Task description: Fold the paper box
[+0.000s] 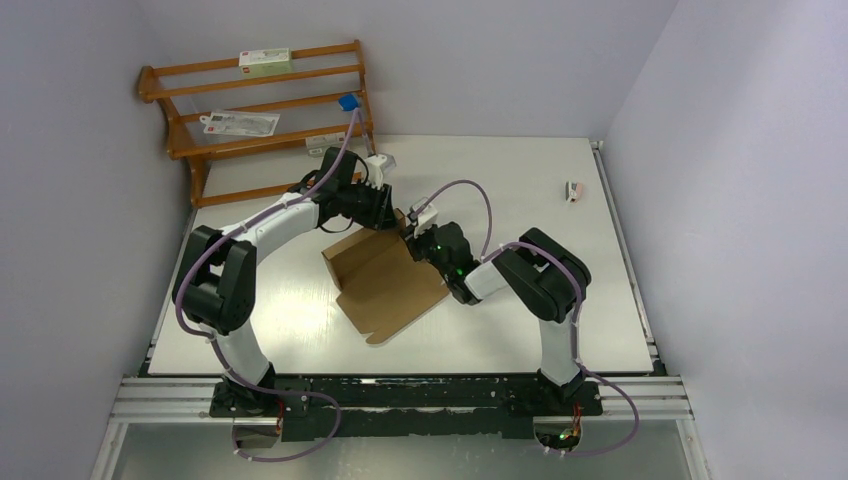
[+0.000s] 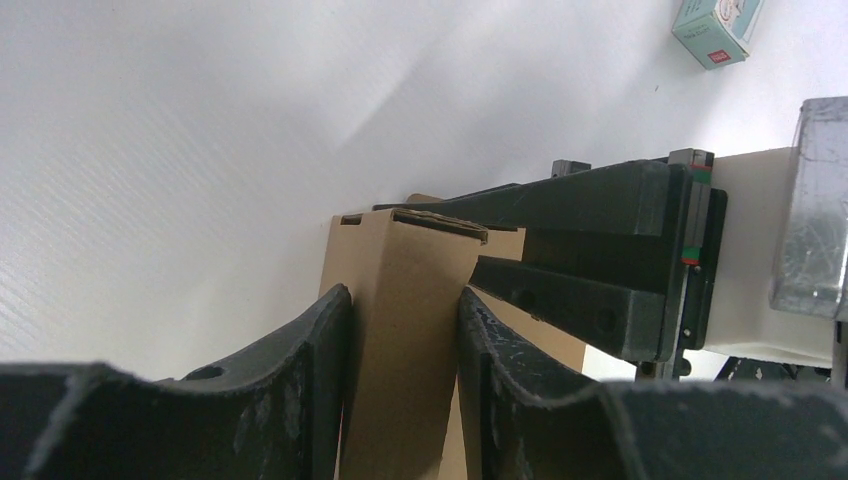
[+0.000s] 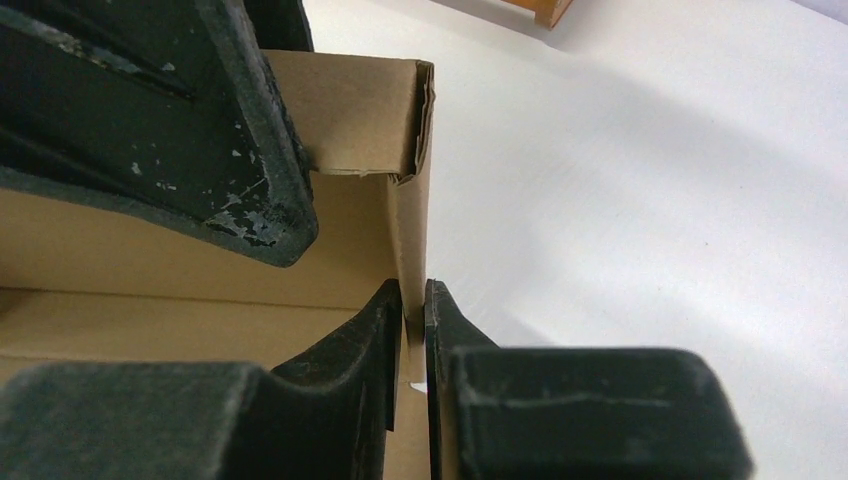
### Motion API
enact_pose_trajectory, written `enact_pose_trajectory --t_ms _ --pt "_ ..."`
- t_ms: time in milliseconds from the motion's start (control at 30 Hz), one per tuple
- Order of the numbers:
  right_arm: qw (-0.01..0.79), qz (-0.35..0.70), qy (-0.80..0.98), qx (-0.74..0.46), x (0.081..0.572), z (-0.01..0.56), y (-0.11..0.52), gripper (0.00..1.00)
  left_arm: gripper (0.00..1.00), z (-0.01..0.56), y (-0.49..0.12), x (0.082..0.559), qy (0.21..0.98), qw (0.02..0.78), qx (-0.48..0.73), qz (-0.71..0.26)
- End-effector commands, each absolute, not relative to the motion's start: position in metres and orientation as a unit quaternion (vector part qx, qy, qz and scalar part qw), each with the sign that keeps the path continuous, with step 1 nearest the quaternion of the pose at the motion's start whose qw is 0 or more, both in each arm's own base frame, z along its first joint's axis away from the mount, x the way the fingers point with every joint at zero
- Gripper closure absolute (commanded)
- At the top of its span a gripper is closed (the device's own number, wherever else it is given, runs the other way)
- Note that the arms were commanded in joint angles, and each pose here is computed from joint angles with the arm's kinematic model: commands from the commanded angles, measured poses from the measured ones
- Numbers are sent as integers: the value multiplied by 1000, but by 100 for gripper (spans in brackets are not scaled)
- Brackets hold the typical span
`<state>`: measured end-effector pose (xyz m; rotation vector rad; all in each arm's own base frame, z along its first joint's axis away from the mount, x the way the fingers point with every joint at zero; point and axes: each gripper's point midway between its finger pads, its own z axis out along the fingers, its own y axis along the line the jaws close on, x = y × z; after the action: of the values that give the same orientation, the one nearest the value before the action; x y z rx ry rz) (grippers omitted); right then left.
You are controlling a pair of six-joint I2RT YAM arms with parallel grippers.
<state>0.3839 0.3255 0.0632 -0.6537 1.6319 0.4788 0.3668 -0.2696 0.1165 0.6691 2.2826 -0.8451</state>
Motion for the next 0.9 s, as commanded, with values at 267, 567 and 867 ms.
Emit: enact_pose_trajectory --t_ms 267,567,867 --pt "678 179 699 -141 422 107 305 87 61 111 -286 330 860 224 265 -375" --pt "678 215 691 -129 418 115 313 81 63 105 -285 329 866 217 266 -363" --pt "682 217 685 -134 422 118 316 79 64 101 -286 327 870 210 271 -355"
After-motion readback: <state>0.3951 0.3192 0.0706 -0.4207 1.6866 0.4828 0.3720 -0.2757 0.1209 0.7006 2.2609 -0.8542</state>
